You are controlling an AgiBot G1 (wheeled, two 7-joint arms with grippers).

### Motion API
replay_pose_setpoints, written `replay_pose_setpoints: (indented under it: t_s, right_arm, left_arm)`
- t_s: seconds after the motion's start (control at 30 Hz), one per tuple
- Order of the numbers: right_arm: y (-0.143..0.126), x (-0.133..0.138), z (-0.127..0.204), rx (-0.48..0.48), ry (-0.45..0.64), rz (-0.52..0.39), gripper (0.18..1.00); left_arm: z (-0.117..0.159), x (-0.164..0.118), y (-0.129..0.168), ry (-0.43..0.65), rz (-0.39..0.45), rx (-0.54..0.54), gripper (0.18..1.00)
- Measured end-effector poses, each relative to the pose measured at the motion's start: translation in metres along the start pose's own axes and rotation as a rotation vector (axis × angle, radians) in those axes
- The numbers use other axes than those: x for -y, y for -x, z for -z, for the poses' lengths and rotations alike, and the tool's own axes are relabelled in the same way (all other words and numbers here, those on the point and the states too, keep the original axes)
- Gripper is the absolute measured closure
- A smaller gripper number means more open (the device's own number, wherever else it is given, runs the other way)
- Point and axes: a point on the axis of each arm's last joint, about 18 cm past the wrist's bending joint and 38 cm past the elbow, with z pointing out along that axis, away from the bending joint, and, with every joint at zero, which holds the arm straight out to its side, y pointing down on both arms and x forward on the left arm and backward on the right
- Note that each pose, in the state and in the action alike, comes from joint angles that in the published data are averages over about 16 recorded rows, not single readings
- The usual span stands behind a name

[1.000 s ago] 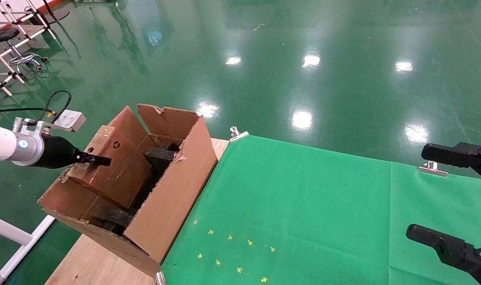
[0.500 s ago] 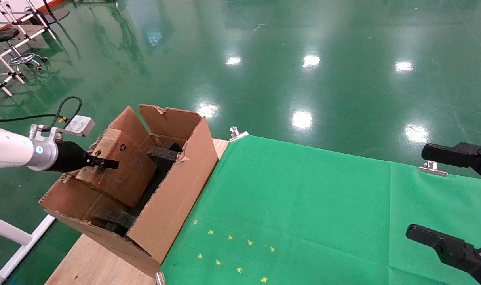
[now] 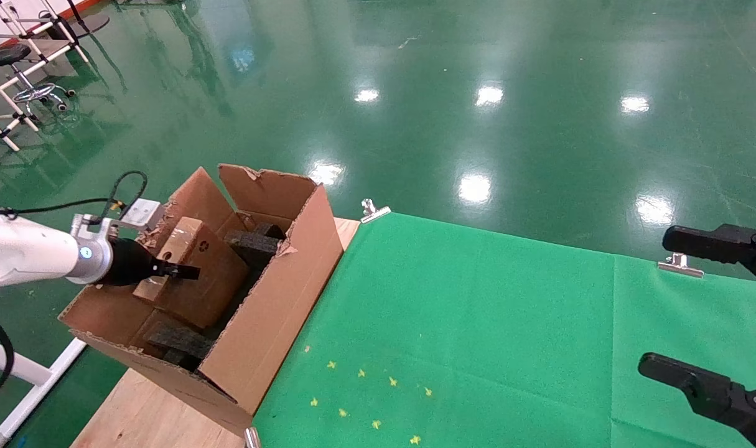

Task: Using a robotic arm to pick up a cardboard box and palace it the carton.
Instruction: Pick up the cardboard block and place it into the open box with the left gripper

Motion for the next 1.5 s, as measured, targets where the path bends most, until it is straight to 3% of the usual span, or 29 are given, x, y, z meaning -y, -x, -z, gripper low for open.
replay_pose_setpoints:
  t_s: [0.73, 1.5]
  right_arm:
    - [0.0, 0.0, 0.0, 0.0, 0.0, 0.0, 0.178]
    - [0.0, 0.0, 0.0, -0.001, 0.0, 0.0, 0.178]
  left_arm:
    - [-0.032, -0.03, -0.022, 0.036, 0.02, 0.005, 0.931]
    - [-0.039, -0.04, -0.026, 0.042, 0.042, 0.006, 0.893]
